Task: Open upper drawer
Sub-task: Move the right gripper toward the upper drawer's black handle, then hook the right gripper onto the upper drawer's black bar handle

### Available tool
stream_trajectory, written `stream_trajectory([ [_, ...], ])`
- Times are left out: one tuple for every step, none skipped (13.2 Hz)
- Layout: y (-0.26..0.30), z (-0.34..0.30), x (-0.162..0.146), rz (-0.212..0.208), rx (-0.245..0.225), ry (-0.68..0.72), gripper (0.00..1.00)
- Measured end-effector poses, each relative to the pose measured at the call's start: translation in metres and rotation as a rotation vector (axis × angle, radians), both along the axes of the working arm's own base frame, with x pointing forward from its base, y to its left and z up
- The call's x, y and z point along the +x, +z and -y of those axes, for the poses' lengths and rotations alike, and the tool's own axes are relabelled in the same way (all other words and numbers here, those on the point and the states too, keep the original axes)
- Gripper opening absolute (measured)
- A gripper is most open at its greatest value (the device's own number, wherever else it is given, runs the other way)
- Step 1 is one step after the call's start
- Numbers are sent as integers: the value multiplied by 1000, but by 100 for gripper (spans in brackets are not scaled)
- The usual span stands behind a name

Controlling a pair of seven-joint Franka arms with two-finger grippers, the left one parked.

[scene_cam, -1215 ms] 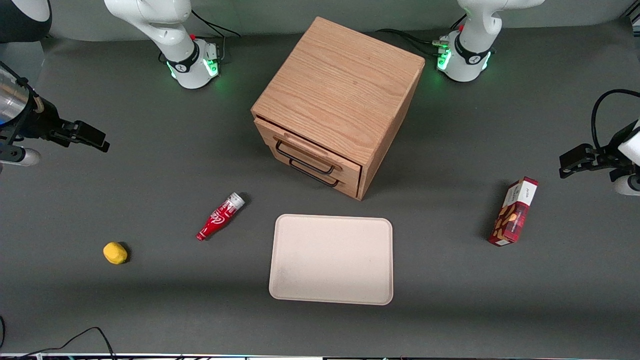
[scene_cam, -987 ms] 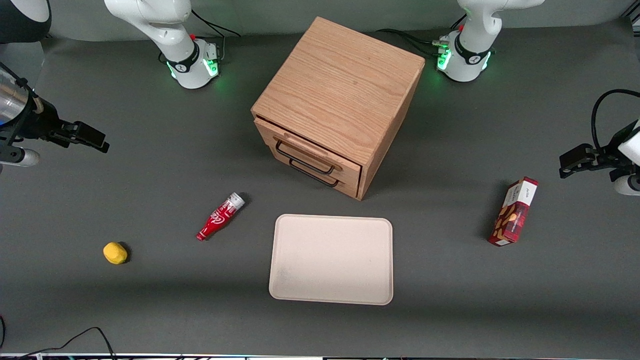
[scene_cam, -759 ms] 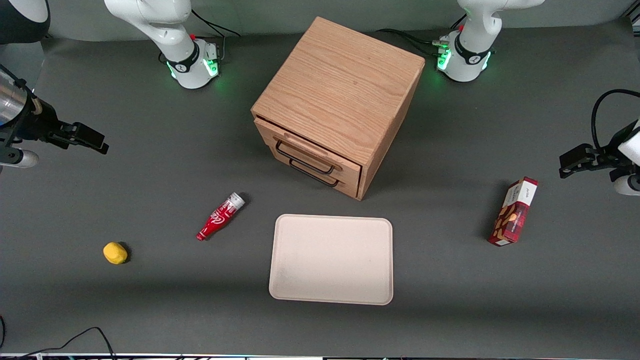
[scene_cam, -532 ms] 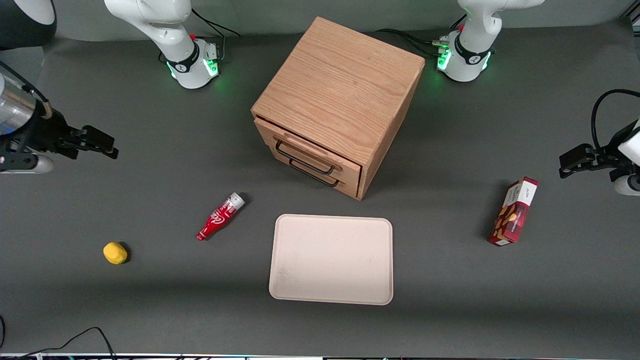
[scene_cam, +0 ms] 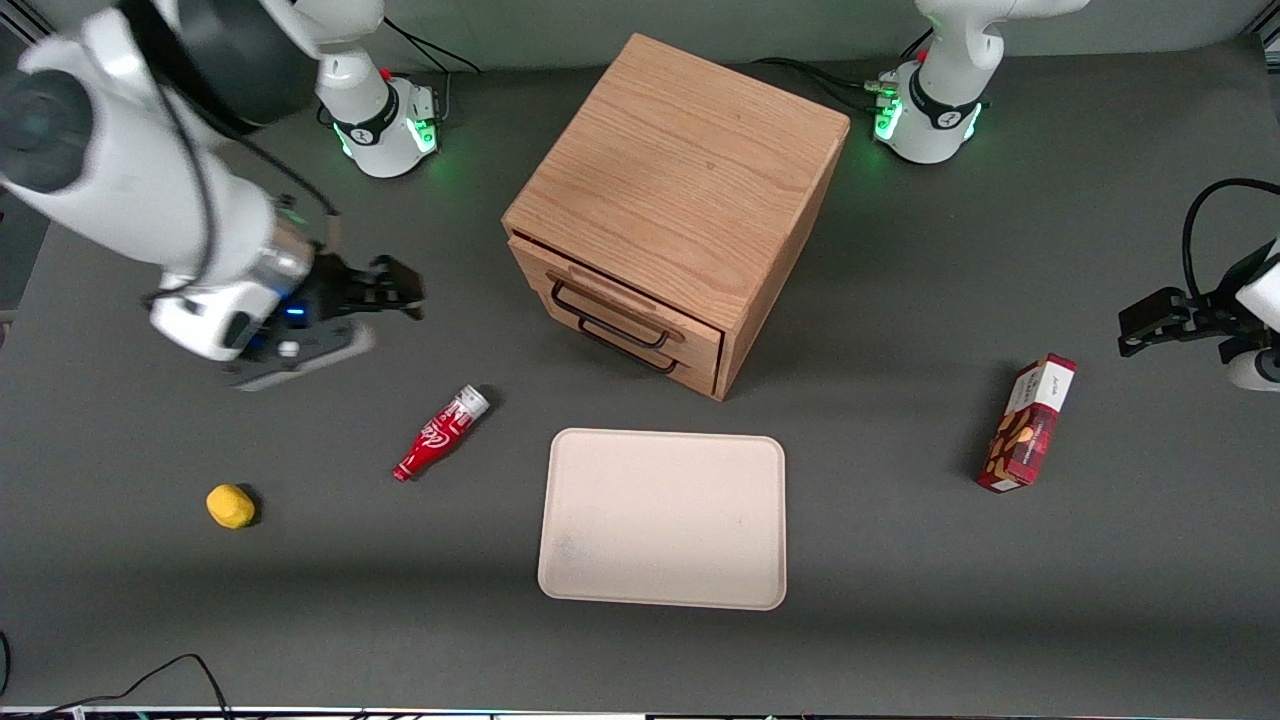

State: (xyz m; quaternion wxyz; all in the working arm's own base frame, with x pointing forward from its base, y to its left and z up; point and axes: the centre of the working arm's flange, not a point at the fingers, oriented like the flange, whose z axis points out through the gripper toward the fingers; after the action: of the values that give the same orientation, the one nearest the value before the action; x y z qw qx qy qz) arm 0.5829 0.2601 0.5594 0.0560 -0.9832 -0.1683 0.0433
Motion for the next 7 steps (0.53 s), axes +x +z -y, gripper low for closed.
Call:
stream_trajectory([
  [-12,-25,-3,-3,-1,51,100],
  [-22,-46,-7,9,-16,99,100],
  [-31,-65,-10,26,-31,145,100],
  [-41,-83,-13,36,-41,187,100],
  [-53,-97,-16,37,-47,222,100],
  [-64,-108,-17,34,-45,250,100],
  [-74,-117,-18,25,-36,284,100],
])
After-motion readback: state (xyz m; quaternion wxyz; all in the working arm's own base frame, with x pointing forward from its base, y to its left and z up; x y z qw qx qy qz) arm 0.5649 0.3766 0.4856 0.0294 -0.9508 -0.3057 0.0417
